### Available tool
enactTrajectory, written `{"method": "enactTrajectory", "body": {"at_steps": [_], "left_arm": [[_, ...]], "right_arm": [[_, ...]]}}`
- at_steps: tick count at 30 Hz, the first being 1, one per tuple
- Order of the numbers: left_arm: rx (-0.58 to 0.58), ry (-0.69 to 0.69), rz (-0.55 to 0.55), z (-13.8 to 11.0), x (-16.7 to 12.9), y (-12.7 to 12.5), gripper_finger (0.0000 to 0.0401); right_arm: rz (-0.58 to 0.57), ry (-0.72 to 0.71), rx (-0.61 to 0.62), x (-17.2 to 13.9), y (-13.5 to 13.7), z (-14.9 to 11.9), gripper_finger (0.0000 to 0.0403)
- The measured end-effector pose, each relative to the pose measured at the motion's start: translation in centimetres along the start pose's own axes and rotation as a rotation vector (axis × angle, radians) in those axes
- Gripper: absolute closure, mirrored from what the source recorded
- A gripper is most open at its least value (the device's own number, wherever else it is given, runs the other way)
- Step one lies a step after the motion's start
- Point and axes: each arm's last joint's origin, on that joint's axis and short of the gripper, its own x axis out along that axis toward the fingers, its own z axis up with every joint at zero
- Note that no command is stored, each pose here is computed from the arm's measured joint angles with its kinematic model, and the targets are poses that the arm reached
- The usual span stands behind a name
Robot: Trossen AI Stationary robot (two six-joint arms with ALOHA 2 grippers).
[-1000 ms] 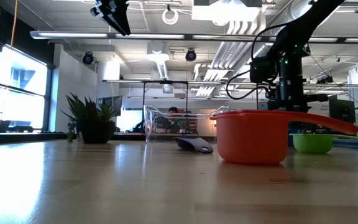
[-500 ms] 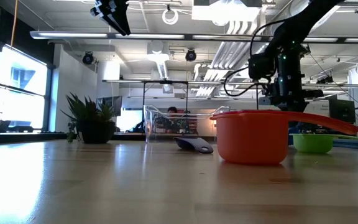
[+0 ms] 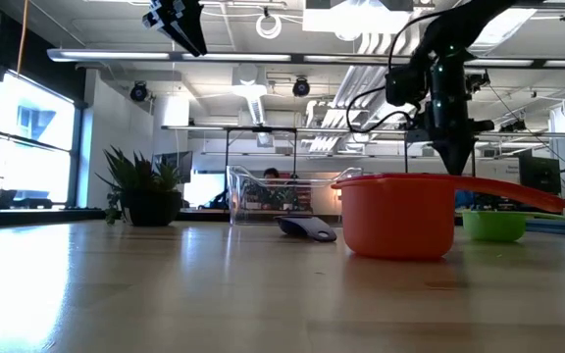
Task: Nest measuring cups in basket
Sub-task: Stack the blue measuring cup on top of the red measuring cup
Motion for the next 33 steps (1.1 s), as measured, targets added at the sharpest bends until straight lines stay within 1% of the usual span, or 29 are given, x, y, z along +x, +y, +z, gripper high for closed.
{"method": "enactTrajectory", "body": {"at_steps": [3, 6, 16, 24, 27, 33], "left_arm": [[0.000, 0.000, -0.002, 0.0, 0.0, 0.0, 0.0288], [-0.001, 0.000, -0.002, 0.0, 0.0, 0.0, 0.0288], [0.000, 0.000, -0.002, 0.0, 0.0, 0.0, 0.0288], [-0.001, 0.000, -0.004, 0.0, 0.0, 0.0, 0.0288], [-0.034, 0.004, -0.039, 0.0, 0.0, -0.1, 0.0288], [-0.092, 0.040, -0.185, -0.2, -0.1, -0.6, 0.0288]], "right_arm": [[0.006, 0.011, -0.036, -0.4, -0.1, 0.0, 0.0403], [0.038, 0.027, -0.074, -0.6, 0.0, 0.0, 0.0403], [0.195, 0.068, -0.241, -1.2, 1.3, -0.8, 0.0403], [0.342, -0.019, -0.338, -4.3, 2.3, -2.9, 0.0403], [0.398, -0.048, -0.410, -5.5, 3.2, -4.0, 0.0403], [0.479, -0.055, -0.565, -6.7, 6.2, -6.2, 0.0403]]}}
